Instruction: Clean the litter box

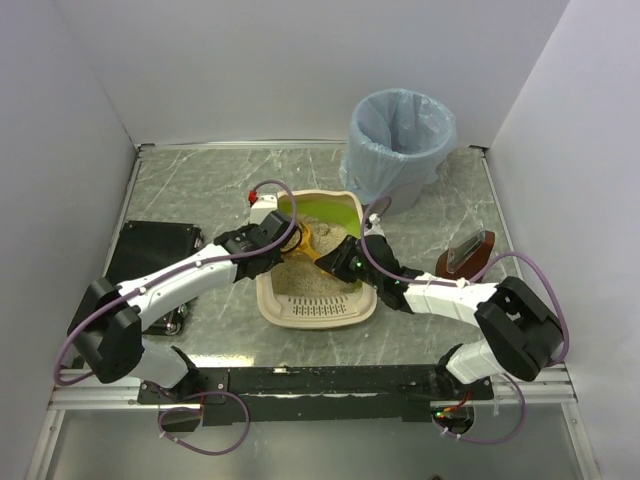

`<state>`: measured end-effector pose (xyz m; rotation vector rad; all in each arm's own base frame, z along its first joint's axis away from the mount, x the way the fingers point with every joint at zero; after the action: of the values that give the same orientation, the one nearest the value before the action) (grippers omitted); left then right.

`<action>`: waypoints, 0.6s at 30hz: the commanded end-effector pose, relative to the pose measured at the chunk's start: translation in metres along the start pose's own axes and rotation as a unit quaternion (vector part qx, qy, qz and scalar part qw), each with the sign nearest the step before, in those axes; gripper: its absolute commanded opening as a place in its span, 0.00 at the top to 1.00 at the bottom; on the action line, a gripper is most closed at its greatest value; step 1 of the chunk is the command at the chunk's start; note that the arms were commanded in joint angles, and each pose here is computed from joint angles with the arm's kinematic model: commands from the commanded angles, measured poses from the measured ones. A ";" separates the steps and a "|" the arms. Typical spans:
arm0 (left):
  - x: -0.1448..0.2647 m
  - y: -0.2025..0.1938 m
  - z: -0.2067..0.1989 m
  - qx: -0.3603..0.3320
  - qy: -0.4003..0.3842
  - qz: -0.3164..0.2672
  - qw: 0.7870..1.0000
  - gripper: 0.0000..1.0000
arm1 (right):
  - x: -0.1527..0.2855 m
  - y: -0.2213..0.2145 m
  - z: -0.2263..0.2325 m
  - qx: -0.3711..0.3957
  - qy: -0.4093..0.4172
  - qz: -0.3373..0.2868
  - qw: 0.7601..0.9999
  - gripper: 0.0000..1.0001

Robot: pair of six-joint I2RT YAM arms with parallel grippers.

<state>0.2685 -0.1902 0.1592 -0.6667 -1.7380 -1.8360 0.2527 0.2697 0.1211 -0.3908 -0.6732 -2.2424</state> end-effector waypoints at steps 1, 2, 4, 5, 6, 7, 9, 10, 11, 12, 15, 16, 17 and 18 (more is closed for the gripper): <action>0.048 0.062 -0.038 0.113 -0.081 -0.066 0.988 0.99 | 0.006 0.026 -0.008 0.004 0.007 -0.089 0.996 1.00; 0.047 0.064 -0.038 0.116 -0.076 -0.066 0.988 0.99 | 0.010 0.029 -0.003 0.002 0.022 -0.096 0.995 1.00; 0.047 0.065 -0.038 0.121 -0.070 -0.067 0.988 0.99 | 0.013 0.028 -0.003 -0.003 0.033 -0.099 0.994 1.00; 0.046 0.065 -0.037 0.122 -0.067 -0.068 0.988 0.99 | 0.015 0.029 -0.002 -0.003 0.036 -0.101 0.994 1.00; 0.047 0.067 -0.035 0.125 -0.060 -0.071 0.988 0.99 | 0.016 0.029 -0.001 -0.004 0.040 -0.101 0.994 1.00; 0.046 0.067 -0.034 0.124 -0.055 -0.073 0.988 0.99 | 0.017 0.028 -0.006 -0.006 0.040 -0.102 0.994 1.00; 0.047 0.069 -0.028 0.121 -0.036 -0.077 0.989 0.99 | 0.020 0.027 -0.005 -0.002 0.051 -0.101 0.994 1.00; 0.046 0.072 -0.026 0.119 -0.024 -0.083 0.989 0.99 | 0.022 0.025 -0.006 0.000 0.053 -0.100 0.994 1.00; 0.045 0.071 -0.023 0.114 -0.012 -0.081 0.990 0.99 | 0.026 0.026 -0.003 0.007 0.062 -0.101 0.993 1.00; 0.042 0.071 -0.024 0.115 -0.006 -0.082 0.990 0.99 | 0.028 0.028 -0.002 0.006 0.063 -0.105 0.992 1.00; 0.036 0.064 -0.024 0.110 -0.003 -0.082 0.991 0.99 | 0.035 0.031 -0.004 0.004 0.058 -0.114 0.992 1.00; 0.035 0.062 -0.024 0.110 -0.003 -0.081 0.991 0.99 | 0.037 0.032 -0.005 0.002 0.060 -0.116 0.991 1.00; 0.033 0.060 -0.023 0.110 -0.001 -0.080 0.991 0.99 | 0.041 0.033 -0.003 0.005 0.067 -0.119 0.991 1.00; 0.030 0.056 -0.023 0.110 0.001 -0.077 0.991 0.99 | 0.041 0.034 -0.002 0.007 0.067 -0.119 0.991 1.00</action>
<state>0.2588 -0.2009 0.1713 -0.6307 -1.6829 -1.8039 0.2394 0.2408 0.1357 -0.2181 -0.6518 -2.3662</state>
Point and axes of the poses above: each gripper's point midway between its finger pads, its own x axis back along the fingers, its own z axis along the line the jaws close on, y = z × x, the point moved 4 cm from there along x, back along the fingers, and after that the axes turned 6 degrees about -x, right-handed, at the moved point
